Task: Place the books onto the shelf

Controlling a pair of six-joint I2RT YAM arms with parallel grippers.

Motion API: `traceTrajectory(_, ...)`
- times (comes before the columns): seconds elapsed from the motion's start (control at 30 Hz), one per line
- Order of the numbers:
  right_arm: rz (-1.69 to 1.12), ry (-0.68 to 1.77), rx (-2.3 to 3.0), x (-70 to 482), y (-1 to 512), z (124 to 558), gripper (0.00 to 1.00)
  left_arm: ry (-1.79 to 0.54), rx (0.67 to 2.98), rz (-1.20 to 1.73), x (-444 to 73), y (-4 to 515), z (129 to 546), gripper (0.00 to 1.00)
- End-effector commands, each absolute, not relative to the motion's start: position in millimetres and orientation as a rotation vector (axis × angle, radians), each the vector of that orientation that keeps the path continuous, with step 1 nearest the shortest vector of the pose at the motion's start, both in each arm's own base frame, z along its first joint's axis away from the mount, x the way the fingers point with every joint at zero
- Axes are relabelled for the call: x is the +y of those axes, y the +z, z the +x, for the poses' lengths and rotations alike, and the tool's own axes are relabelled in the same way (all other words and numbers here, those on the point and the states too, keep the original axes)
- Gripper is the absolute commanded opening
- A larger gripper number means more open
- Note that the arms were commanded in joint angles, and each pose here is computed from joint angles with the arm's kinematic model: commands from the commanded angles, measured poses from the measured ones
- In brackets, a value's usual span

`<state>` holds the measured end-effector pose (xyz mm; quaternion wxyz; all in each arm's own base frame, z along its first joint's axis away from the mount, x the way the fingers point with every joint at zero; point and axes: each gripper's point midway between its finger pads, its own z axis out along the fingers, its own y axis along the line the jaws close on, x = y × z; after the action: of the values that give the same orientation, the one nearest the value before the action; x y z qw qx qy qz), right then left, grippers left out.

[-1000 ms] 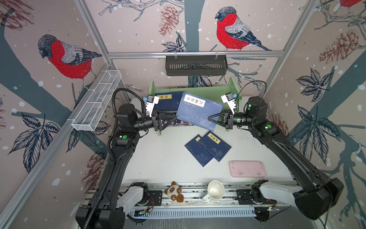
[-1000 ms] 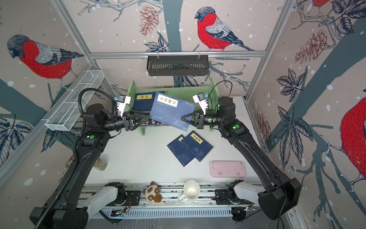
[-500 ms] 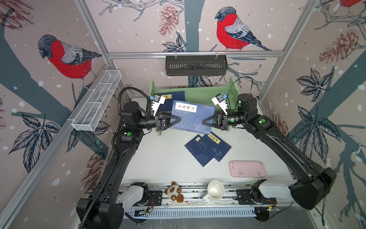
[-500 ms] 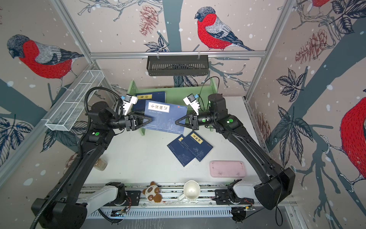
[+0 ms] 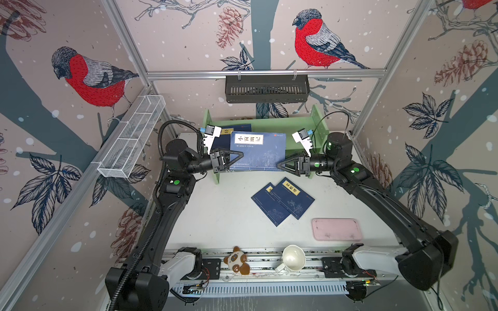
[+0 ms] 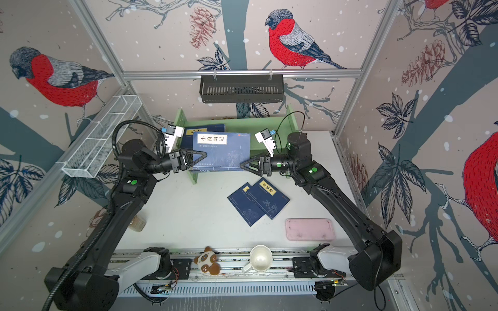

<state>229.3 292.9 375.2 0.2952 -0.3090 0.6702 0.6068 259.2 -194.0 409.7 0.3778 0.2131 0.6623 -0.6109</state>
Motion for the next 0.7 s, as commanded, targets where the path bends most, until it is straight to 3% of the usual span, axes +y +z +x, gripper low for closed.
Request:
traceTrajectory(0.0, -0.799, 1.635, 1.648, 291, 403, 227, 0.58, -1.528, 1.605, 0.533, -188, 431, 263, 0.00)
traceTrajectory(0.3, -0.735, 1.674, 1.650, 299, 403, 238, 0.42, -1.578, 1.597, 0.529, -189, 431, 259, 0.00)
traceTrajectory(0.53, -0.732, 1.699, 1.684, 314, 396, 250, 0.24, -1.580, 1.595, 0.530, -189, 431, 260, 0.00)
traceTrajectory(0.67, -0.718, 1.702, 1.694, 318, 398, 256, 0.09, -1.583, 1.613, 0.519, -188, 426, 263, 0.00)
